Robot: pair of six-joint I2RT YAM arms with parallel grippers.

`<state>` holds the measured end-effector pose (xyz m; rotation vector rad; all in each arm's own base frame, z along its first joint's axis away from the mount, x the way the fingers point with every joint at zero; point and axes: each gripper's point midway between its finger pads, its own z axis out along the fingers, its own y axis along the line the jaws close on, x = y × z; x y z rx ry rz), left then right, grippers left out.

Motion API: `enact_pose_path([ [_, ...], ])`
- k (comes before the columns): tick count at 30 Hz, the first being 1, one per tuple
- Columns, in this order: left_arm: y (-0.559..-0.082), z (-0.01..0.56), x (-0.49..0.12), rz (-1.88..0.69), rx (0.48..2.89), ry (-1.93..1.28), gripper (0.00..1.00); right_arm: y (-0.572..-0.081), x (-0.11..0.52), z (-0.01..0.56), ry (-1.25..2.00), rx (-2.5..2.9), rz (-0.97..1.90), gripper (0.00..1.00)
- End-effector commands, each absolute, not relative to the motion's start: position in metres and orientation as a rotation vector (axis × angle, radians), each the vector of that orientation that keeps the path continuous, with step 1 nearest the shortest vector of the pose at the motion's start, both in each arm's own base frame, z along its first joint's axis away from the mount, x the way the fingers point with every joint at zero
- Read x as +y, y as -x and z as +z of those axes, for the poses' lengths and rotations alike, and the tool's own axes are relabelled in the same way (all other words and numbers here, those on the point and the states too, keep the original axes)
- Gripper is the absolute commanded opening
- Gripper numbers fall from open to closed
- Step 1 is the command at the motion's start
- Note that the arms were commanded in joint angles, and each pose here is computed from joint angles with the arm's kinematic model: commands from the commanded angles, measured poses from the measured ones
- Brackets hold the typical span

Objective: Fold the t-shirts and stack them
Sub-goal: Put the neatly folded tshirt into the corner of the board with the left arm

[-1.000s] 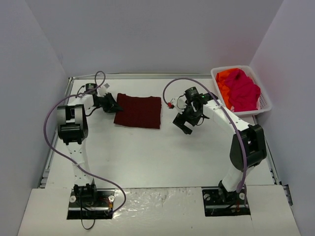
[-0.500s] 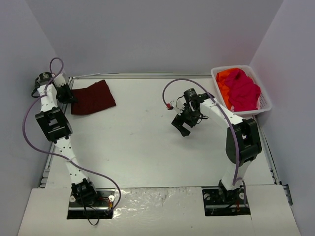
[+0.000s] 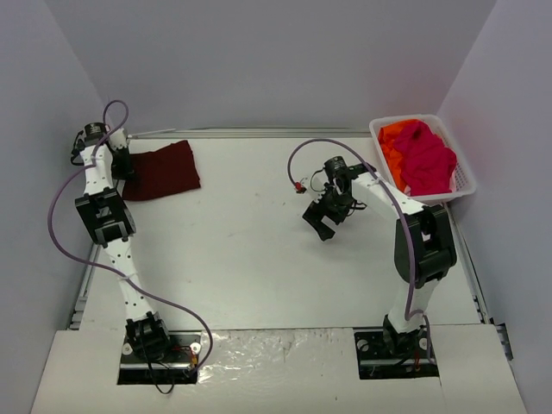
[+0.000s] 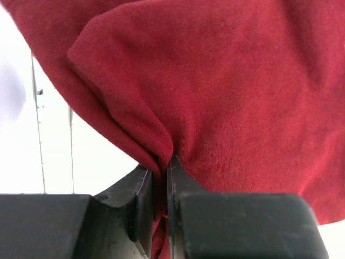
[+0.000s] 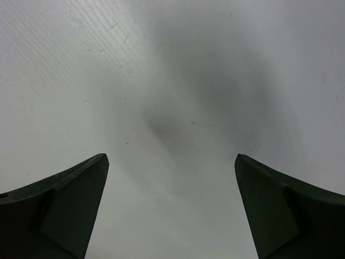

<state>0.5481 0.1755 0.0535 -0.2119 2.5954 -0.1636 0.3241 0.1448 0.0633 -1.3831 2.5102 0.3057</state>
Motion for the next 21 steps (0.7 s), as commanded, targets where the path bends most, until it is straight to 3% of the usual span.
enact_pose_path([
  [1, -0.559, 0.081, 0.196, -0.012, 2.521, 0.201, 0.02, -0.315, 0.141, 0.055, 1.402, 2.552, 0.338, 1.00],
  [21, -0.592, 0.067, 0.181, 0.039, 2.458, 0.180, 0.02, -0.318, 0.130, 0.040, 1.389, 2.612, 0.320, 1.00],
])
